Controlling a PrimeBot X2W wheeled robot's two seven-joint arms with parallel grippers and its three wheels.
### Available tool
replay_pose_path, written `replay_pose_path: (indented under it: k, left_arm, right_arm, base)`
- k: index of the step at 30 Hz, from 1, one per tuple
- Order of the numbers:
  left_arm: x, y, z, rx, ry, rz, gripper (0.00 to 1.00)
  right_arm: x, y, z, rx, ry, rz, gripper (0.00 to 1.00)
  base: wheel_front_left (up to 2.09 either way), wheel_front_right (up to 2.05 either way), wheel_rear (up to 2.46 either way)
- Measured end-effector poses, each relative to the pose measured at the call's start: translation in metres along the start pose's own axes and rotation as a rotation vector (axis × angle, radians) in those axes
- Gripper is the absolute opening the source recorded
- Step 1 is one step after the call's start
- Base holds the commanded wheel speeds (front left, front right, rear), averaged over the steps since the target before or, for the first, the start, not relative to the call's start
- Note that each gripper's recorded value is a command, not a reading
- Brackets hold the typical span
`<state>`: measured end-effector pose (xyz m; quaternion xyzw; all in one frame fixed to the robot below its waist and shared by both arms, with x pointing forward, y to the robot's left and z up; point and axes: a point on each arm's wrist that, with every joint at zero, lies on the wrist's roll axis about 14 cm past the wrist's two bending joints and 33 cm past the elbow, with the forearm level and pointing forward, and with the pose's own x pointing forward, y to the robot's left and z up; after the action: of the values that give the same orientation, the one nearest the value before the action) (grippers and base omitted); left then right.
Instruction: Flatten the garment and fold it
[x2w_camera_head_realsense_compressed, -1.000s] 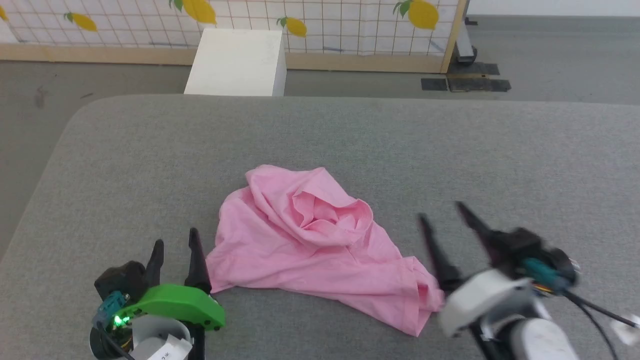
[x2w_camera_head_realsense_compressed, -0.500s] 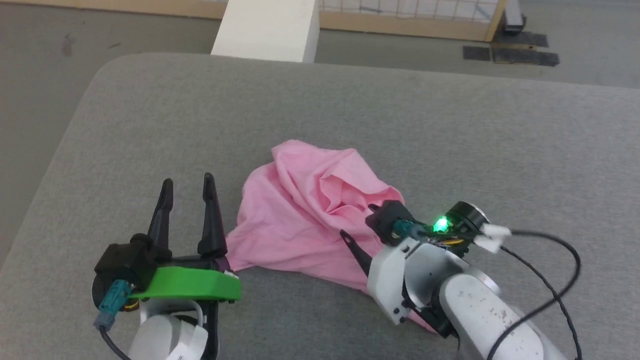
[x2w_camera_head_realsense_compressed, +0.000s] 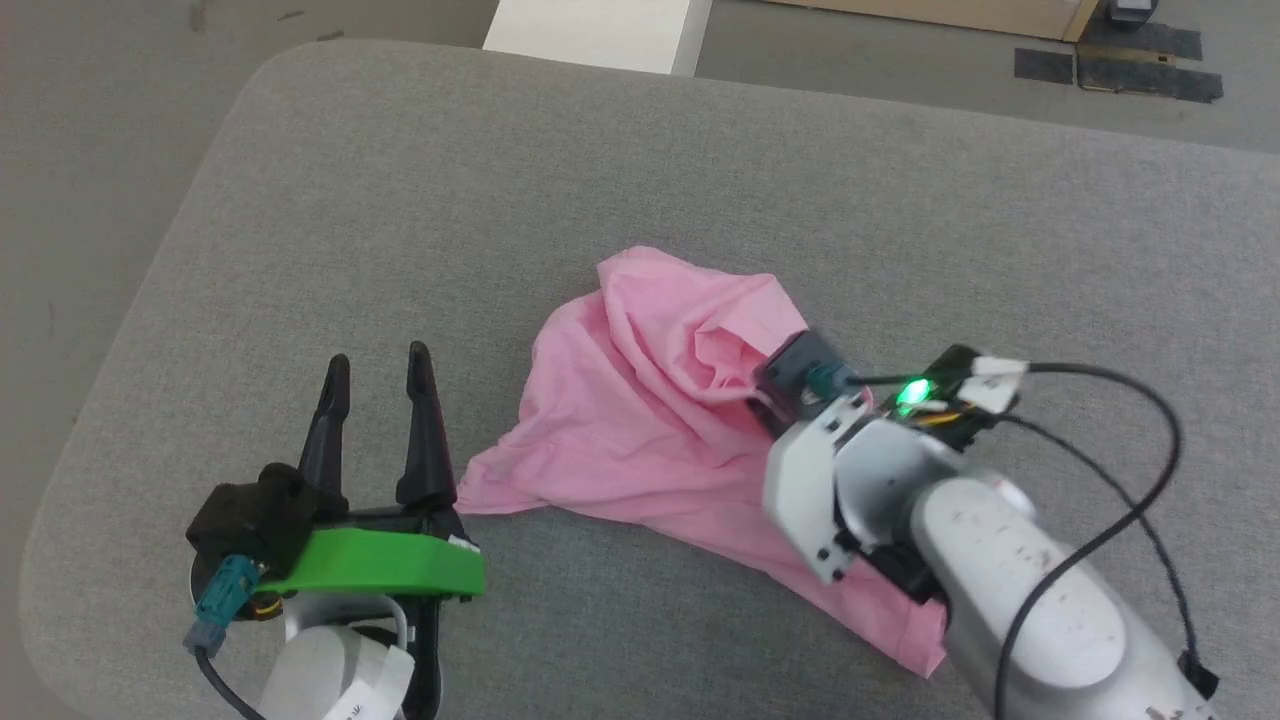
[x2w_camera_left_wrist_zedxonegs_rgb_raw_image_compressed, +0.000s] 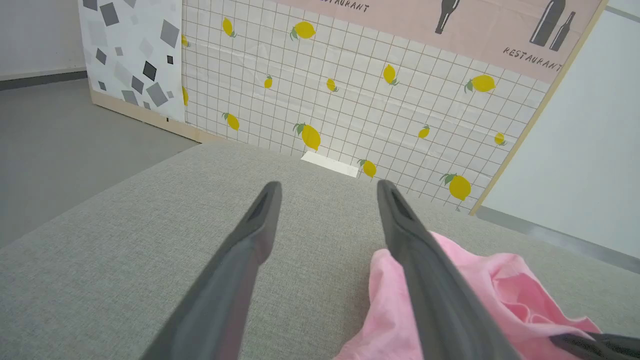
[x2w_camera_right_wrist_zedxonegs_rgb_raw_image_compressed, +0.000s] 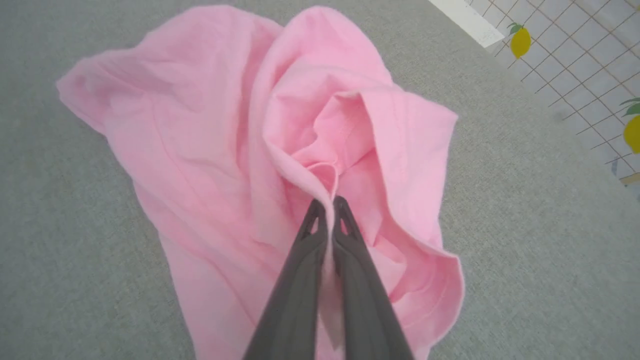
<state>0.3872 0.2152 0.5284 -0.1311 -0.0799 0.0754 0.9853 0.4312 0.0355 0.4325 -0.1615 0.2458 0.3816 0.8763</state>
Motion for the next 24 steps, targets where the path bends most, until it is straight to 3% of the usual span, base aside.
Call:
replay_pose_path:
  k: [5, 11, 16, 23, 24]
  left_arm:
    - [0.001, -0.001, 0.001, -0.002, -0.005, 0.001, 1.00]
    - [0.004, -0.006, 0.000, -0.009, -0.005, -0.014, 1.00]
    - [0.004, -0.012, -0.004, -0.014, 0.007, -0.034, 1.00]
    - [0.005, -0.017, -0.013, -0.011, 0.030, -0.054, 1.00]
    - [0.006, -0.017, -0.013, -0.009, 0.032, -0.056, 1.00]
  right_arm:
    - [-0.013, -0.045, 0.017, 0.065, -0.072, -0.120, 0.00]
    - [-0.049, -0.137, 0.010, 0.214, -0.119, -0.378, 0.00]
    - [-0.081, -0.193, -0.043, 0.363, -0.035, -0.563, 0.00]
    - [-0.101, -0.209, -0.124, 0.523, 0.157, -0.659, 0.00]
    - [-0.101, -0.208, -0.129, 0.544, 0.158, -0.661, 0.21]
  base:
    - [0.00, 0.00, 0.00]
    - [0.00, 0.00, 0.00]
    - [0.00, 0.00, 0.00]
    - [0.00, 0.00, 0.00]
    - [0.00, 0.00, 0.00]
